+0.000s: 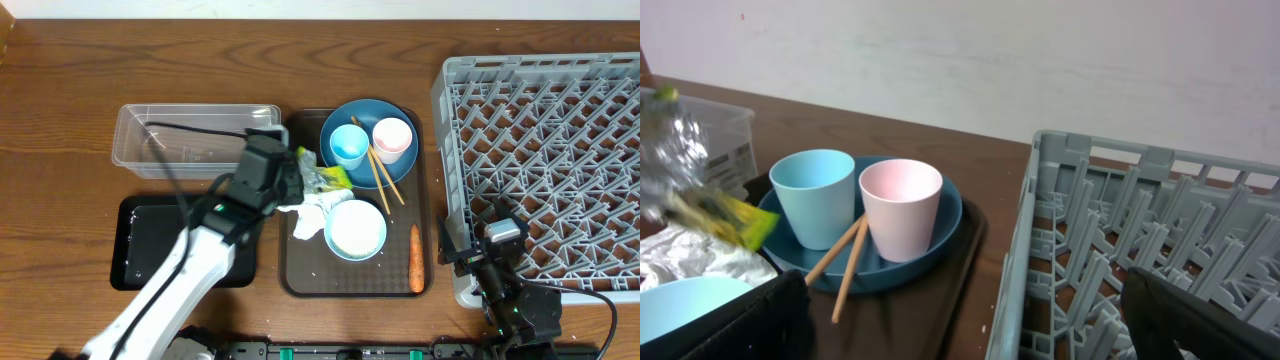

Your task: Sort waste into correct bins and load items into the dishwasher rack

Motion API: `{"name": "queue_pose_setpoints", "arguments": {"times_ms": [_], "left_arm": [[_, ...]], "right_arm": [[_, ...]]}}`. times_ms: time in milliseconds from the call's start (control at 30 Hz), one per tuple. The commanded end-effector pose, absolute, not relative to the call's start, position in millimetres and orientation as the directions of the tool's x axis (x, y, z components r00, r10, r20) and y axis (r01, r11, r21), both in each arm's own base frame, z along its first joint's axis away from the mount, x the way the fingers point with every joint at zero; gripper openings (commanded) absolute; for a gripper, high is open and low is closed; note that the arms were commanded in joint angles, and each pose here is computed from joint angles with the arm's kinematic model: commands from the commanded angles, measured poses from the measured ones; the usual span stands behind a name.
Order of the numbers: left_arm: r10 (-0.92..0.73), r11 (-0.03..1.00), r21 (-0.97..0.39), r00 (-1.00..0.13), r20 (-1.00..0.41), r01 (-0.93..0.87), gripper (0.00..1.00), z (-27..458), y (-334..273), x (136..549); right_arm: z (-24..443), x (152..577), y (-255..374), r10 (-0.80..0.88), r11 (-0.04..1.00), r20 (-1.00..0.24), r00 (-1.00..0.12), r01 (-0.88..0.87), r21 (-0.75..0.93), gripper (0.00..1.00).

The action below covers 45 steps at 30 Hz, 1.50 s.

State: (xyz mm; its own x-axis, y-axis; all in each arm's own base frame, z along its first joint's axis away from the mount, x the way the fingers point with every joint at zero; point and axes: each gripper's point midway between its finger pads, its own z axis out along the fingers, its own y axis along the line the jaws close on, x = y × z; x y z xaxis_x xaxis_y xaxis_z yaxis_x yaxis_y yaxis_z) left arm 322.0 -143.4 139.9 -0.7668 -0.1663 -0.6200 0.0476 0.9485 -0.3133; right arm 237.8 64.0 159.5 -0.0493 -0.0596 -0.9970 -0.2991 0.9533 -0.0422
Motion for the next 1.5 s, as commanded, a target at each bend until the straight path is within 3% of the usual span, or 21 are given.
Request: {"name": "queue_pose_setpoints", "arguments": {"times_ms": [0,300,467,500,600,700,967,1300,1467], "left_arm": [[-0.260,0.931,-0.365,-0.693,-0.672,0.005,0.06,175,-127,324],[-0.436,0.894,-0.417,-0.543,-0.717,-0.167,0.06,210,-54,336],[-0.416,0.881,-0.460,-0.643,-0.643,-0.111,0.09,192,-67,330],[-0.403,0.881,-0.463,-0.666,-0.627,-0.097,0.15,188,-71,327],[-0.355,0.897,-0.434,-0.730,-0.584,-0.089,0.52,171,-74,317],[-0.331,0.907,-0.405,-0.789,-0.518,-0.115,0.64,150,-73,305],[-0.145,0.937,-0.349,-0.873,-0.465,0.031,0.64,117,-87,302],[-0.101,0.939,-0.342,-0.913,-0.394,0.044,0.64,84,-101,306],[-0.057,0.932,-0.346,-0.903,-0.425,0.104,0.54,89,-119,308]], "right_arm": [[159,238,63,-0.048,0.955,-0.997,-0.054,-0.294,-0.030,0.99],[159,238,63,-0.048,0.955,-0.997,-0.054,-0.294,-0.030,0.99],[159,238,63,-0.048,0.955,-0.997,-0.054,-0.294,-0.030,0.99],[159,238,63,-0.048,0.955,-0.997,-0.054,-0.294,-0.030,0.99],[159,238,63,-0.048,0.955,-0.997,-0.054,-0.294,-0.030,0.99],[159,238,63,-0.048,0.955,-0.997,-0.054,-0.294,-0.030,0.99],[159,238,63,-0.048,0.955,-0.997,-0.054,-0.294,-0.030,0.99],[159,238,63,-0.048,0.955,-0.997,-0.054,-0.294,-0.030,0.99],[159,238,63,-0.048,0.955,-0.997,-0.054,-0.294,-0.030,0.99]]}}
